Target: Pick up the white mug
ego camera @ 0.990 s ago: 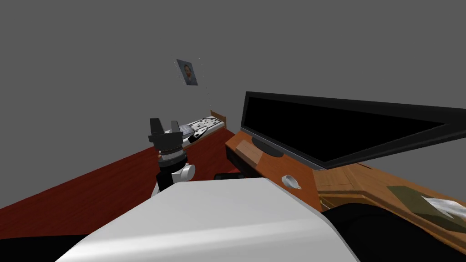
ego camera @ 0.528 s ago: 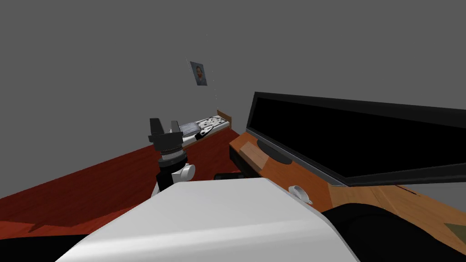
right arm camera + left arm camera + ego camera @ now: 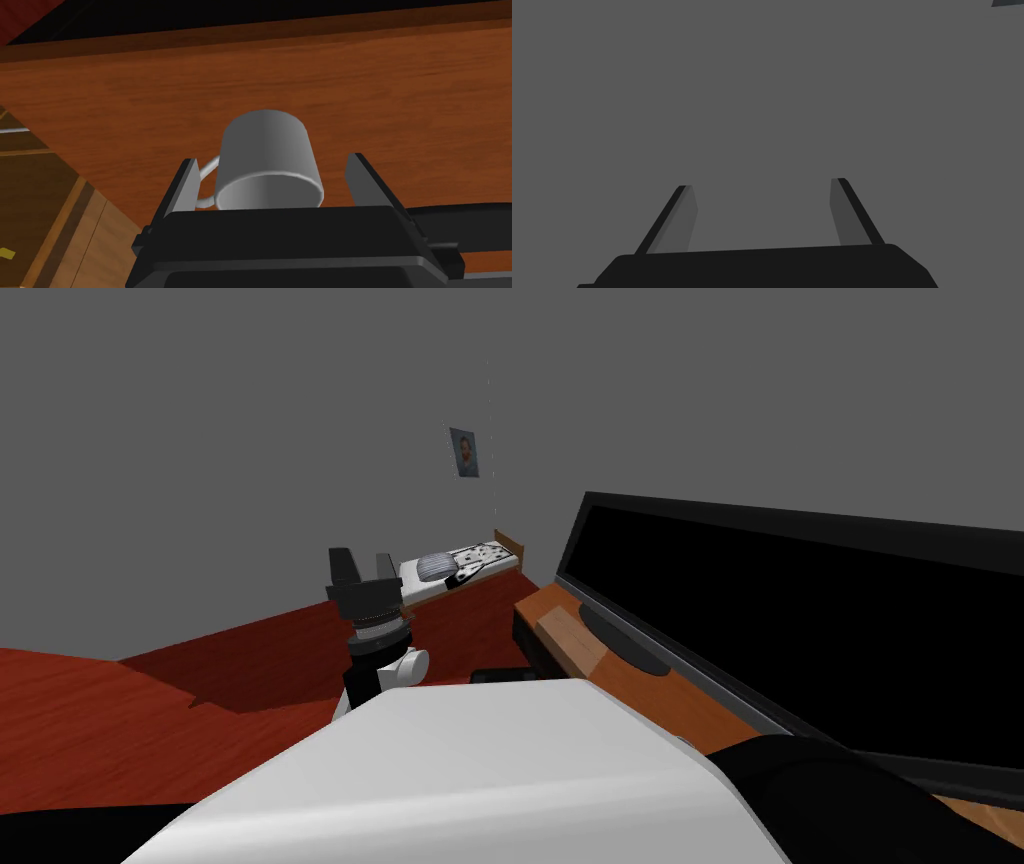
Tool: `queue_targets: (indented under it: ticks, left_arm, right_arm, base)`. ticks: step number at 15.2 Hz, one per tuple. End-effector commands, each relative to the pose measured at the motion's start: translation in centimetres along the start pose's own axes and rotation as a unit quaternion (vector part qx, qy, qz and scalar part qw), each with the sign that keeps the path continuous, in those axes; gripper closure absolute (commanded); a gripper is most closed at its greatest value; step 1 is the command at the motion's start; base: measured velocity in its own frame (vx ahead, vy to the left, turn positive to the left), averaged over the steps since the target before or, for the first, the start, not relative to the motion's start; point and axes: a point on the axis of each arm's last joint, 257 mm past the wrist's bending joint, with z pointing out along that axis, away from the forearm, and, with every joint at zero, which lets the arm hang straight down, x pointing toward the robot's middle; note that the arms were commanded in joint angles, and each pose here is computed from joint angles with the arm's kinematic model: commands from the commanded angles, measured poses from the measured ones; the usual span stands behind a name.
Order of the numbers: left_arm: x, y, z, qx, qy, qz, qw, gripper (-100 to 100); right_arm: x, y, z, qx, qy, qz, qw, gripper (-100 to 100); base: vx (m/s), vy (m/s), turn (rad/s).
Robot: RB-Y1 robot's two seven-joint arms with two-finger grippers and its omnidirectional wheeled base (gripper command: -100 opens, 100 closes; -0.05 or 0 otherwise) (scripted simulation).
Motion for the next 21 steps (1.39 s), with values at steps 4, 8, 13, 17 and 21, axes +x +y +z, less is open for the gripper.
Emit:
queue_targets:
  ticks: [4, 8, 13, 17, 21]
  left_arm:
    - [0.0, 0.0, 0.0, 0.000, 0.000, 0.000, 1.0000, 0]
    - [0.0, 0.0, 0.0, 0.000, 0.000, 0.000, 1.0000, 0]
    - [0.0, 0.0, 0.0, 0.000, 0.000, 0.000, 1.0000, 0]
    - [0.0, 0.0, 0.0, 0.000, 0.000, 0.000, 1.0000, 0]
    - [0.0, 0.0, 0.0, 0.000, 0.000, 0.000, 1.0000, 0]
  right_arm:
    - [-0.2, -4.0, -0.4, 0.043, 0.000, 0.001, 0.9991, -100]
    - [1.8, -5.1, 0.1, 0.056, 0.013, 0.014, 0.9983, -100]
    - [3.1, -4.6, 1.3, 0.055, 0.012, 0.017, 0.9983, -100]
    - [3.5, -4.4, 1.6, 0.055, 0.013, 0.018, 0.9983, 100]
    - [3.5, -4.4, 1.5, 0.055, 0.013, 0.018, 0.9983, 100]
  base:
    - [0.037, -0.032, 0.302]
    - [0.025, -0.038, 0.272]
    - [-0.003, -0.018, 0.081]
    - [-0.008, -0.008, 0.026]
    - [0.000, 0.000, 0.000]
